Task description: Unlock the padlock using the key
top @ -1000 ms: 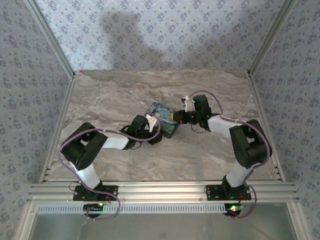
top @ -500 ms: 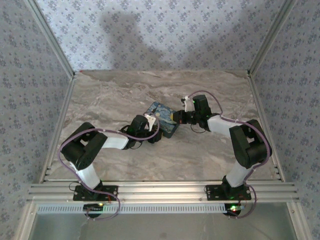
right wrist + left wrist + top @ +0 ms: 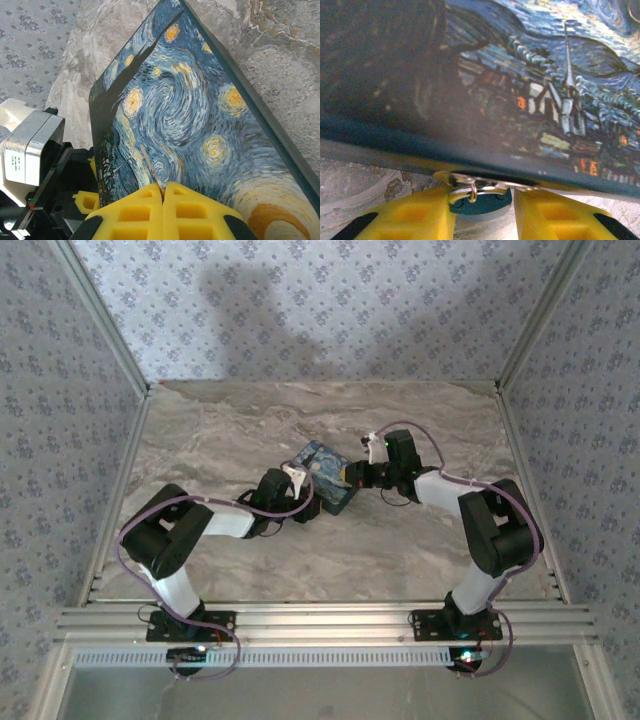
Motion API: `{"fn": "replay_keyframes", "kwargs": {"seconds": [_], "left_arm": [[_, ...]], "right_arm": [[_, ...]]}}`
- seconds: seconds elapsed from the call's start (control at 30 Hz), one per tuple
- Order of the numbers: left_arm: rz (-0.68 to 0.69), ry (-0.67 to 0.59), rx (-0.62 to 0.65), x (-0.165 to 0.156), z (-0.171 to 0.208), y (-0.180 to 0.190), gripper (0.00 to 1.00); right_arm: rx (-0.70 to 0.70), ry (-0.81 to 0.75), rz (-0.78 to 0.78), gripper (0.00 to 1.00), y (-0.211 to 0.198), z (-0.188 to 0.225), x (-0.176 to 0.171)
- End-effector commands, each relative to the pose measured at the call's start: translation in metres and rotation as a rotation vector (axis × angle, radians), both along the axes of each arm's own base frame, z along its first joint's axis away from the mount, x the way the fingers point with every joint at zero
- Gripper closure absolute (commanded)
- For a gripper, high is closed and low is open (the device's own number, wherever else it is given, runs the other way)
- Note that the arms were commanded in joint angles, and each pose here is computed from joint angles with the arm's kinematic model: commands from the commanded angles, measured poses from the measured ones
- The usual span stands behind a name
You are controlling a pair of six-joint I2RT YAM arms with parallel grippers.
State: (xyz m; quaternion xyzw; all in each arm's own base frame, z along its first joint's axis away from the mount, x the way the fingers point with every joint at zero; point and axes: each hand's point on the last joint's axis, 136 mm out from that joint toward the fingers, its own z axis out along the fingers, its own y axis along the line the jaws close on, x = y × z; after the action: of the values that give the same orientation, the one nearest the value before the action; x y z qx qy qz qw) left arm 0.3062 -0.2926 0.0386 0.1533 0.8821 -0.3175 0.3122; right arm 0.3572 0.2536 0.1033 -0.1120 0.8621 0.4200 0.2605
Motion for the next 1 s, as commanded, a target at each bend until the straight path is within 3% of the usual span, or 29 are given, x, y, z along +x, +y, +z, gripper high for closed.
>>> {"fn": "replay_keyframes", "kwargs": {"seconds": [0.0, 0.47, 0.73, 0.97], "left_arm": [[0.002, -0.042, -0.053, 0.008, 0.013, -0.006, 0.67], [0.000, -0.034, -0.066, 0.007, 0.014, -0.007, 0.75], [-0.006, 0.055, -0.137, -0.002, 0.023, -0.015, 0.76], [0.005, 0.158, -0.194, -0.007, 0.030, -0.023, 0.77]], "right_arm": [[-0.056, 0.092, 0.013, 1.00, -0.001, -0.024, -0.015], [-0.048, 0.058, 0.020, 1.00, 0.000, -0.012, -0.013], [-0.073, -0.166, -0.005, 1.00, -0.014, 0.047, -0.006], [-0.138, -0.283, -0.016, 1.00, -0.027, 0.058, -0.039]]}}
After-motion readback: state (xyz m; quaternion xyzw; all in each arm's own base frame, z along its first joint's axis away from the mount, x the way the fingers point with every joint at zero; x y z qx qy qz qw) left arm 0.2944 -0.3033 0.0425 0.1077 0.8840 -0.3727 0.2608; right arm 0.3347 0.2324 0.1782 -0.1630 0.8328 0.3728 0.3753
